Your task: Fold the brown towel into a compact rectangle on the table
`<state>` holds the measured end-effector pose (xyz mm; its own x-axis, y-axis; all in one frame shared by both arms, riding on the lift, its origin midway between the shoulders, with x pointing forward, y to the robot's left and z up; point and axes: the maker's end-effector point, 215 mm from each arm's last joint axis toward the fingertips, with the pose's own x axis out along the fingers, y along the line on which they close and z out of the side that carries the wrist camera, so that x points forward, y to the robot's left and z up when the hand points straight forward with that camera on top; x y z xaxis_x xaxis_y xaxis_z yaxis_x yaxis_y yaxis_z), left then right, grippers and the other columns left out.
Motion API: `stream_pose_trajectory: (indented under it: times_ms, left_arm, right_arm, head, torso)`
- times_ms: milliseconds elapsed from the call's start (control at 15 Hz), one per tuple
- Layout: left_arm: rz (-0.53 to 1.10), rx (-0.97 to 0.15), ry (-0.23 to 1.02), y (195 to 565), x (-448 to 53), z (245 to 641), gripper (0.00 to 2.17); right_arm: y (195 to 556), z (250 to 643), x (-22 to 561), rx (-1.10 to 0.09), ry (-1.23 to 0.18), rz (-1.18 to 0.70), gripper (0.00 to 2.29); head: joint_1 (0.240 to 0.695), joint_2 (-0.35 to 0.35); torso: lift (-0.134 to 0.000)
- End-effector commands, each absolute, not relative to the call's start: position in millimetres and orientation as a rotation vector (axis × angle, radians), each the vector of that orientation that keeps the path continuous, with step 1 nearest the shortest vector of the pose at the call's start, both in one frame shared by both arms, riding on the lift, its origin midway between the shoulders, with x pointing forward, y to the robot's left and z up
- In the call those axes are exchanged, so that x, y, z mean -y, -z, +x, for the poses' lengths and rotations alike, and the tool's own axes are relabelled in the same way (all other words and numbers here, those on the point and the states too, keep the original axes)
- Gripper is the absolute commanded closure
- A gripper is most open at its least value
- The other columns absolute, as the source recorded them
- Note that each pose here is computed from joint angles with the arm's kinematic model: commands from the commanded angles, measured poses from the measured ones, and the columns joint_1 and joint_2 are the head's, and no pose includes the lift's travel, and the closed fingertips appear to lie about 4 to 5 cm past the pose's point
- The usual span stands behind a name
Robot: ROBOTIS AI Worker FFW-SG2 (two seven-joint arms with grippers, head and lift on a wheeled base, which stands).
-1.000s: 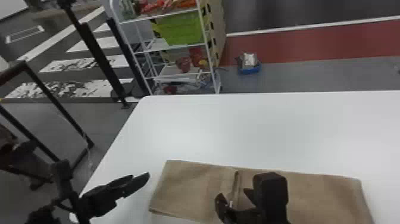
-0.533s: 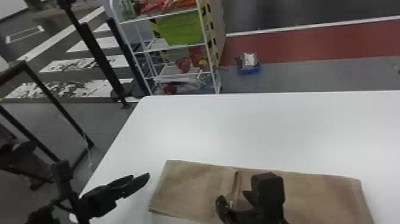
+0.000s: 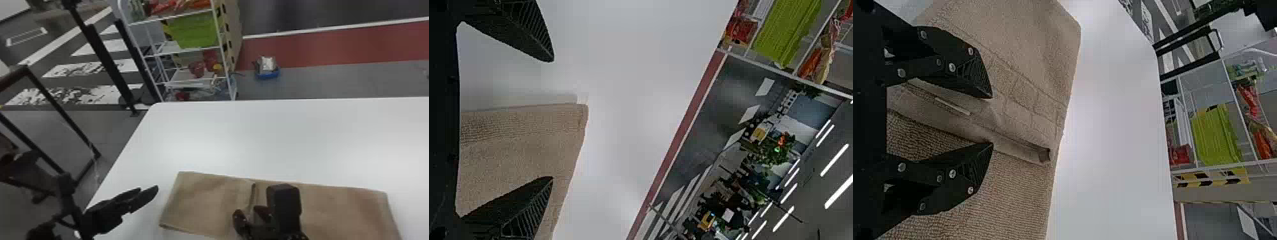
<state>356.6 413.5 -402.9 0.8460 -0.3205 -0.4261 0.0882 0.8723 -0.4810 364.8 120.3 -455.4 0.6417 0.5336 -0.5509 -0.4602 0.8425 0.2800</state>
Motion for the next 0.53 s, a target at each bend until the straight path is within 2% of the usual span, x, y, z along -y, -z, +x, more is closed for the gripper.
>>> stream_pose_trajectory:
  times_ms: [0, 67, 200, 333, 467]
  left_arm:
    - [-0.466, -0.521, 0.223, 402.7, -414.1, 356.5, 0.04]
    - [-0.466, -0.52, 0.222, 402.6, -414.8, 356.2, 0.04]
    - [-0.467, -0.52, 0.222, 402.4, -414.5, 356.3, 0.04]
    - [-0.467, -0.52, 0.222, 402.4, -414.5, 356.3, 0.04]
    - [-0.466, -0.518, 0.218, 402.0, -416.6, 355.6, 0.04]
  right_arm:
    - [454.7, 366.2, -121.1, -0.666, -0.57, 0.121, 0.65]
    - [456.4, 366.0, -121.2, -0.669, -0.57, 0.121, 0.65]
    - [456.7, 367.2, -123.8, -0.676, -0.582, 0.137, 0.94]
    - [455.9, 367.5, -125.1, -0.675, -0.588, 0.139, 0.94]
    - [454.2, 365.6, -128.4, -0.674, -0.601, 0.144, 1.27]
  head:
    - [0.695, 0.35]
    - [0.695, 0.35]
    - [0.695, 0.35]
    - [0.695, 0.35]
    - [0.695, 0.35]
  torso:
    - [-0.124]
    - [-0.124]
    - [-0.124]
    - [-0.124]
    - [-0.124]
